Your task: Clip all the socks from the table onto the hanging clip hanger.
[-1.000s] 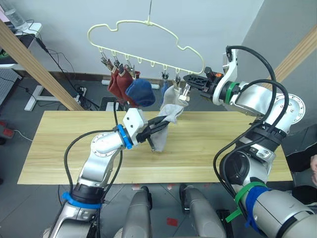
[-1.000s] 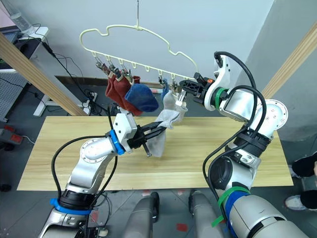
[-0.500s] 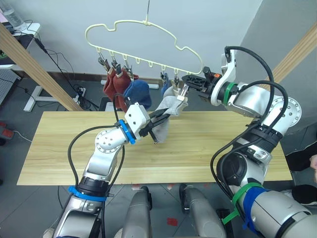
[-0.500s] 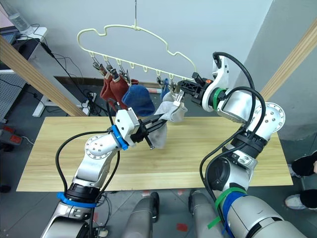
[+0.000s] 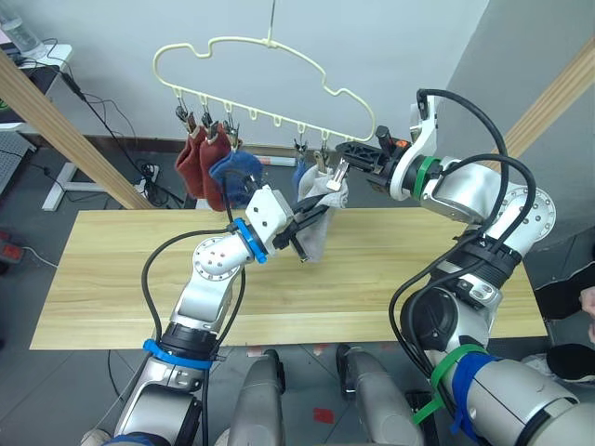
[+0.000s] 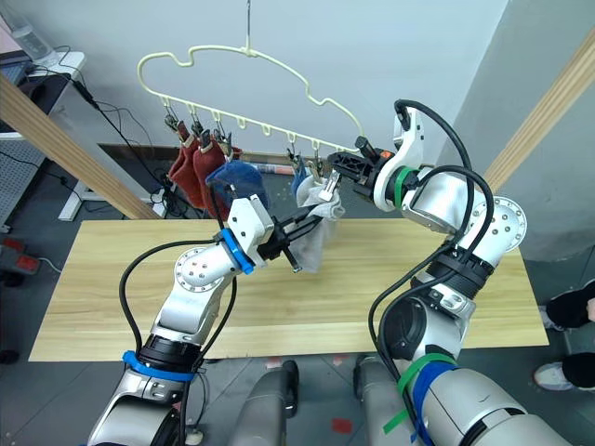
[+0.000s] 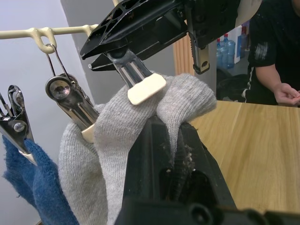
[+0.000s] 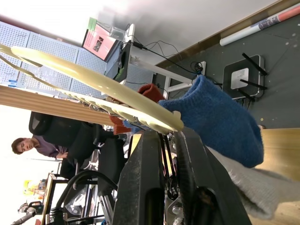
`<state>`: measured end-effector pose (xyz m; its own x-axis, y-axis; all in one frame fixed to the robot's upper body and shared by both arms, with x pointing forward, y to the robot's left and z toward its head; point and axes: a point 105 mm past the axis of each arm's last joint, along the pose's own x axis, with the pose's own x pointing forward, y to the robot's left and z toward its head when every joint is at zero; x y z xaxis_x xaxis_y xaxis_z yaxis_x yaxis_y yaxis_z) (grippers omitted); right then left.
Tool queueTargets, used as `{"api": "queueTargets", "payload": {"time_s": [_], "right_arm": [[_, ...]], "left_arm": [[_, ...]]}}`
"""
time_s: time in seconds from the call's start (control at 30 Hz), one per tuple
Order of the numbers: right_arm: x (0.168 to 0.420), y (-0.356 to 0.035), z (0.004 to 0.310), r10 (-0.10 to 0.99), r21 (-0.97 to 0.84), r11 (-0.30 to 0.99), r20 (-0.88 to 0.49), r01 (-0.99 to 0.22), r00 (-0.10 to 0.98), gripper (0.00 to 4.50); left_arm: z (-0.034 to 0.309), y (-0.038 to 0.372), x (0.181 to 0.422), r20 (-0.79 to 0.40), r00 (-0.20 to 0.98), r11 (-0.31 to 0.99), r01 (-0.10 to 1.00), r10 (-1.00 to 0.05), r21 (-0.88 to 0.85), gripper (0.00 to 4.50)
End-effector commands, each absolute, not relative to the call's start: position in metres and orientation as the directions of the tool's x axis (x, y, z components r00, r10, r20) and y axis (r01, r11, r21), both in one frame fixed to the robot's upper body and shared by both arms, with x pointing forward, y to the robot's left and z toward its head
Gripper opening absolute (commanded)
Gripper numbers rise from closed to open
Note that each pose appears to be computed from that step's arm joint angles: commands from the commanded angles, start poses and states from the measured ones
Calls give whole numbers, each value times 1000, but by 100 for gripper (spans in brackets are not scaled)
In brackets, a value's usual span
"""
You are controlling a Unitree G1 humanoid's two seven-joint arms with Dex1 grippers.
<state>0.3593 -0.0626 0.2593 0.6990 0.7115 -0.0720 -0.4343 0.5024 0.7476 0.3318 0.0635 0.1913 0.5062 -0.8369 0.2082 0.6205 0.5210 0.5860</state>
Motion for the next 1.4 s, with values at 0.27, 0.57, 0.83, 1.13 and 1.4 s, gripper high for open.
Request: {"api": "queueTargets", "payload": {"time_s": [0.27, 0.57, 0.83, 1.13, 1.4], "right_arm": [[352, -73, 263, 714, 710, 512, -40, -482, 699, 426], [314, -117, 255, 663, 342, 717, -64, -608, 746, 450], [309, -137, 230, 616, 84, 788, -113, -610, 780, 450], [307, -138, 219, 637, -104, 764, -39, -637, 770, 450], [303, -139, 205, 666, -138, 729, -79, -670, 741, 450]], "left_arm": [[208, 52, 325, 254, 466, 518, 621, -847, 589, 0], [193, 38, 331, 190, 443, 481, 792, -876, 376, 214], [167, 104, 335, 54, 571, 571, 803, -819, 167, 446], [167, 200, 305, -38, 771, 772, 636, -635, 2, 448], [171, 240, 290, -132, 888, 891, 451, -441, 51, 448]]}}
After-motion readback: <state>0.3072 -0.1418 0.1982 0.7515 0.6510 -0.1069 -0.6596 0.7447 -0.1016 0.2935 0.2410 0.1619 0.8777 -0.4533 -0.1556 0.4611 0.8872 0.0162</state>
